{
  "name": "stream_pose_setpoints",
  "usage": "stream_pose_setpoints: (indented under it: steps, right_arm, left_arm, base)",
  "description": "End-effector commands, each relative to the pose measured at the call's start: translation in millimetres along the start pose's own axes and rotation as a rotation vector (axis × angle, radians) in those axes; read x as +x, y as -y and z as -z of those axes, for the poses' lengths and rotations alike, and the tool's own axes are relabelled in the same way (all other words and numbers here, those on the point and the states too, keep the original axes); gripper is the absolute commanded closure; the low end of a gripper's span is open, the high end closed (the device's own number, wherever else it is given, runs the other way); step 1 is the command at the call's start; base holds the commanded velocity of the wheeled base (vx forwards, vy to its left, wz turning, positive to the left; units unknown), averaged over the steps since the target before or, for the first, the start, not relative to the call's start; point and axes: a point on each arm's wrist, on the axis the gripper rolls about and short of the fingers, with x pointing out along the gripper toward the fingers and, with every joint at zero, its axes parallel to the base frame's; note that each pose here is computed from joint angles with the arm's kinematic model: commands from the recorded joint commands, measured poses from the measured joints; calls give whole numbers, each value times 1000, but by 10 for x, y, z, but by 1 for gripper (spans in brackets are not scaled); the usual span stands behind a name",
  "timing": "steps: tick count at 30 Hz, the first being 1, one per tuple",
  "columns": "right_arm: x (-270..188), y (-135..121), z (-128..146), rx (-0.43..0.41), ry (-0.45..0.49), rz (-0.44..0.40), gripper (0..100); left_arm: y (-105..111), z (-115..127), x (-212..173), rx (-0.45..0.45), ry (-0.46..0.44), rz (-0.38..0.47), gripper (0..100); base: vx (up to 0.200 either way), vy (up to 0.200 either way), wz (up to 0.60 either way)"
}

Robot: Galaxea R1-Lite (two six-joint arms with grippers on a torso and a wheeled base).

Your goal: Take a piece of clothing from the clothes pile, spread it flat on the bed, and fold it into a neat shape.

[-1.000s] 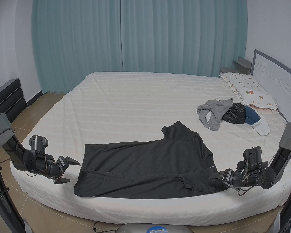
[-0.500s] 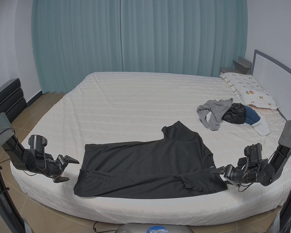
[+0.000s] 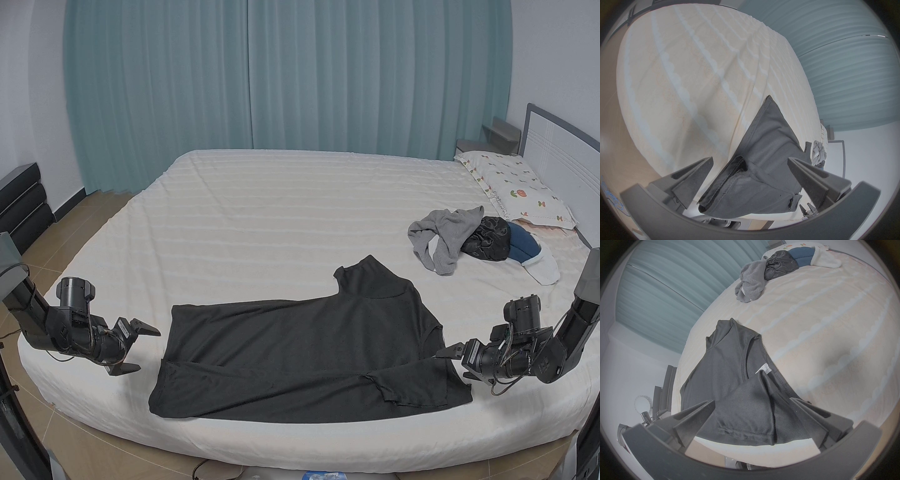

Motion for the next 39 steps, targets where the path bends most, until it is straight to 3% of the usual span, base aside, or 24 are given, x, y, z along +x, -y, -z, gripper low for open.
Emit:
stream_pose_setpoints:
  steps: [1,10,15,21,25,31,39]
  right_arm:
    - [-7,-6,-3,-1,3,-3,0]
    - [-10,-10,8,-3,0,-3,0]
    - [-9,-13,4,-3,1,-4,0]
    - [-5,-25,8,-5,-1,-7,0]
    - [-11,-55,6,36,3,-17,0]
    - [-6,-67,-12,39,16,-27,0]
    - [5,-81,9,33,8,-29,0]
  left_arm:
    - [0,-2,4,-1,3,-5,0]
    - [32,-33,-19,-64,13,13,0]
    - [32,-30,-23,-61,12,14,0]
    - [42,-29,-37,-53,17,17,0]
    - [91,-69,-30,-39,35,25,0]
    - [265,-137,28,5,48,63,0]
    - [740,-237,433,130,35,151,0]
  base:
    - [0,0,0]
    - [0,22,0]
    - [0,200,0]
    - [0,0,0]
    - [0,0,0]
    - [0,0,0]
    - [0,0,0]
